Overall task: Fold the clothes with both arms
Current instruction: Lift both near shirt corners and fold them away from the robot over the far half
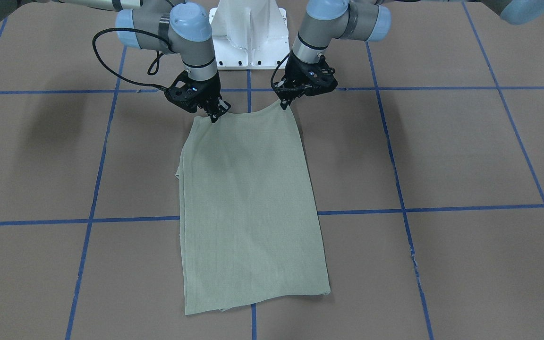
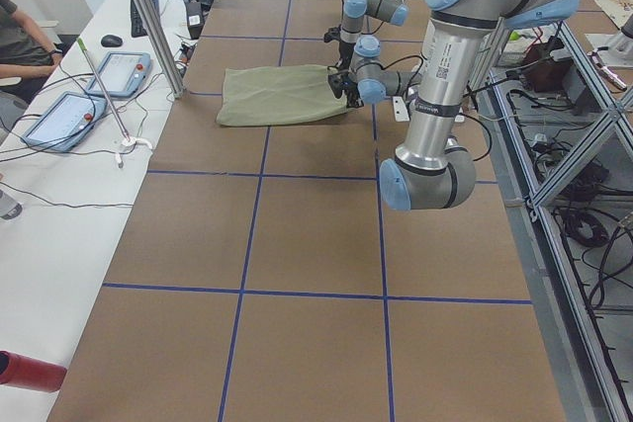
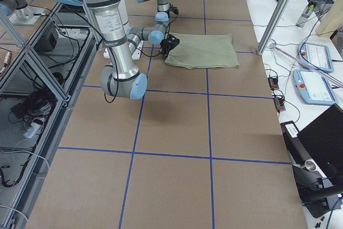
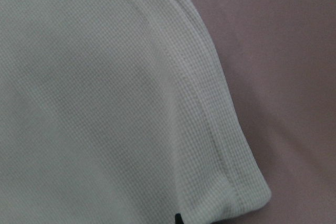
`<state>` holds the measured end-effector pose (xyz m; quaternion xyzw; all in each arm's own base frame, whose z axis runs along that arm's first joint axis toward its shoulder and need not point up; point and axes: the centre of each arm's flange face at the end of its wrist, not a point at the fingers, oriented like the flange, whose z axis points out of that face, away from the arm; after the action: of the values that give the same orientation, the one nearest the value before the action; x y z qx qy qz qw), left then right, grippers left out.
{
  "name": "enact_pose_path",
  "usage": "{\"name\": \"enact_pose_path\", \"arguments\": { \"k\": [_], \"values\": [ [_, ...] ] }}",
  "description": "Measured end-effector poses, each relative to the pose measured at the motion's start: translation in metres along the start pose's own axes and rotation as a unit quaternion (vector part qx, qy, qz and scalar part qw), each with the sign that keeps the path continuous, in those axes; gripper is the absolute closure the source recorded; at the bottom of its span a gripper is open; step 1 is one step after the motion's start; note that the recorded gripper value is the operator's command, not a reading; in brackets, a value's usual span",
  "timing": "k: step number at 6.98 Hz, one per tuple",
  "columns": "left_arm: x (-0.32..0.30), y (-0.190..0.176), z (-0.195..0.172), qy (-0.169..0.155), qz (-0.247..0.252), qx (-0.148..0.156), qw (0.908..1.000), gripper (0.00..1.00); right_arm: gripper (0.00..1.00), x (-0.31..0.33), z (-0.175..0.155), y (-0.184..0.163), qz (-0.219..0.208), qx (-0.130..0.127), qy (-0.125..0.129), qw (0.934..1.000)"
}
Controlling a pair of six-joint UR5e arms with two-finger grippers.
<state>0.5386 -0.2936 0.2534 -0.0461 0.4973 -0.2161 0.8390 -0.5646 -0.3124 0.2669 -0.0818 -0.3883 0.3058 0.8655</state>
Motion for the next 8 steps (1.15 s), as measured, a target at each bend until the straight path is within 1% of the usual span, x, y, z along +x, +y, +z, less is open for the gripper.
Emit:
{"name": "enact_pose_path", "arguments": {
  "k": [2, 4, 5, 6, 8],
  "values": [
    [0.002, 0.002, -0.012, 0.009, 0.001, -0.002, 1.0000, 1.00, 1.00, 0.002, -0.018, 0.002, 0.005, -0.005, -0.017, 0.9998],
    [-0.001, 0.024, -0.036, 0.021, 0.006, -0.020, 0.9996, 1.00, 1.00, 0.020, -0.040, 0.013, -0.003, -0.022, -0.029, 0.9993],
    [-0.012, 0.043, -0.049, 0.024, 0.013, -0.036, 0.9990, 1.00, 1.00, 0.035, -0.055, 0.025, -0.013, -0.038, -0.035, 0.9986],
    [-0.025, 0.060, -0.066, 0.021, 0.020, -0.052, 0.9983, 1.00, 1.00, 0.051, -0.074, 0.038, -0.024, -0.060, -0.041, 0.9971],
    [-0.034, 0.077, -0.095, 0.010, 0.027, -0.065, 0.9975, 1.00, 1.00, 0.072, -0.098, 0.049, -0.035, -0.100, -0.040, 0.9935]
  ]
}}
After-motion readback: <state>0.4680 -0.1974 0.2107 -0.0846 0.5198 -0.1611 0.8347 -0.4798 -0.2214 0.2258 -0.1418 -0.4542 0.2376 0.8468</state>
